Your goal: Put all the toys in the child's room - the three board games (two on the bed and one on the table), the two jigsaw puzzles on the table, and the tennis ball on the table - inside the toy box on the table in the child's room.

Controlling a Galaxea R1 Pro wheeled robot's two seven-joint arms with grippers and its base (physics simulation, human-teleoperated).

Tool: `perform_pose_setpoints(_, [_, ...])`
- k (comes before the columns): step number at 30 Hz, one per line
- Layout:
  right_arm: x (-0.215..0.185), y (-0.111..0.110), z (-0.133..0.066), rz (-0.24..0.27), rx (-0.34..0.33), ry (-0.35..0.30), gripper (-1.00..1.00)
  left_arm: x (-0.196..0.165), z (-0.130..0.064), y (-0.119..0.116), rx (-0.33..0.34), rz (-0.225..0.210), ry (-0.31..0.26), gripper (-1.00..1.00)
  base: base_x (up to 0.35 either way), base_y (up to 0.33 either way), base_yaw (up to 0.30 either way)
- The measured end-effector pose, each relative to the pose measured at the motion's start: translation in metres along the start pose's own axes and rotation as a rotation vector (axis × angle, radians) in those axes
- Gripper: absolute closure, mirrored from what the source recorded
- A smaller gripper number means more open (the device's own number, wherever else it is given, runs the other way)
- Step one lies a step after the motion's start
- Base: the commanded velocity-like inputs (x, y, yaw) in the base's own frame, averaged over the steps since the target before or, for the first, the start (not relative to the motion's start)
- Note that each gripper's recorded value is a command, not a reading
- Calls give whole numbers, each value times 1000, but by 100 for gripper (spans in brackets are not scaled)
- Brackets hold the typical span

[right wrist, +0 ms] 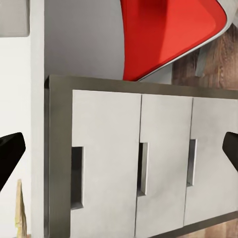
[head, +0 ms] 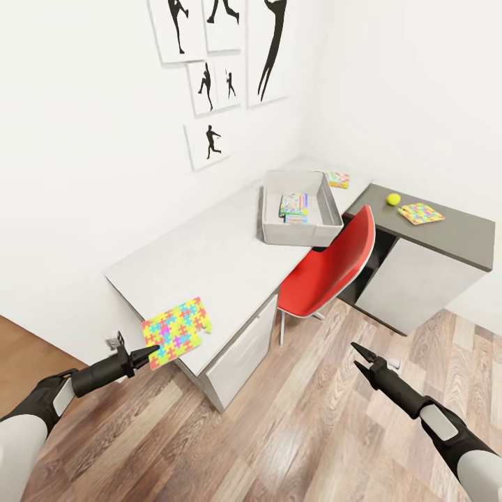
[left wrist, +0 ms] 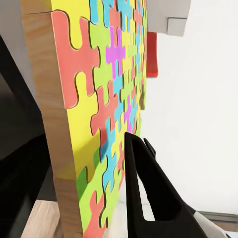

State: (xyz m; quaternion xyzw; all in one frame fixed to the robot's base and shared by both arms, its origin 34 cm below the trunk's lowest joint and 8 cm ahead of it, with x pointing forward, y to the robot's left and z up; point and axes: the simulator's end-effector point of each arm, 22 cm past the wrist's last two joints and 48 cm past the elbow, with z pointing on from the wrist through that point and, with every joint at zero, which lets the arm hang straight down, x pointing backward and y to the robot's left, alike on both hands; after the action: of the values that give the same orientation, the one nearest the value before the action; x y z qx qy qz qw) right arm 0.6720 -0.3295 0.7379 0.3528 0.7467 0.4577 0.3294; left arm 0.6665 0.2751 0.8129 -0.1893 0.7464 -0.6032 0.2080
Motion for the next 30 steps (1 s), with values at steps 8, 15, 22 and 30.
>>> perform_pose_setpoints(8, [1, -1, 0, 1, 1, 0, -100, -5, -5, -20, 79, 5, -5, 100, 0, 0, 0])
perform_pose_setpoints(15, [1, 3, -2, 1, 1, 0, -100, -26, -23, -38, 67, 51, -3, 100, 0, 0, 0])
perform_pose_setpoints(22, [0, 9, -7, 1, 1, -2, -100, -33, -29, -52, 57, 61, 2, 100, 0, 0, 0])
perform_pose_setpoints(30, [0, 15, -12, 2, 1, -3, -100, -27, -26, -63, 40, 66, 51, 100, 0, 0, 0])
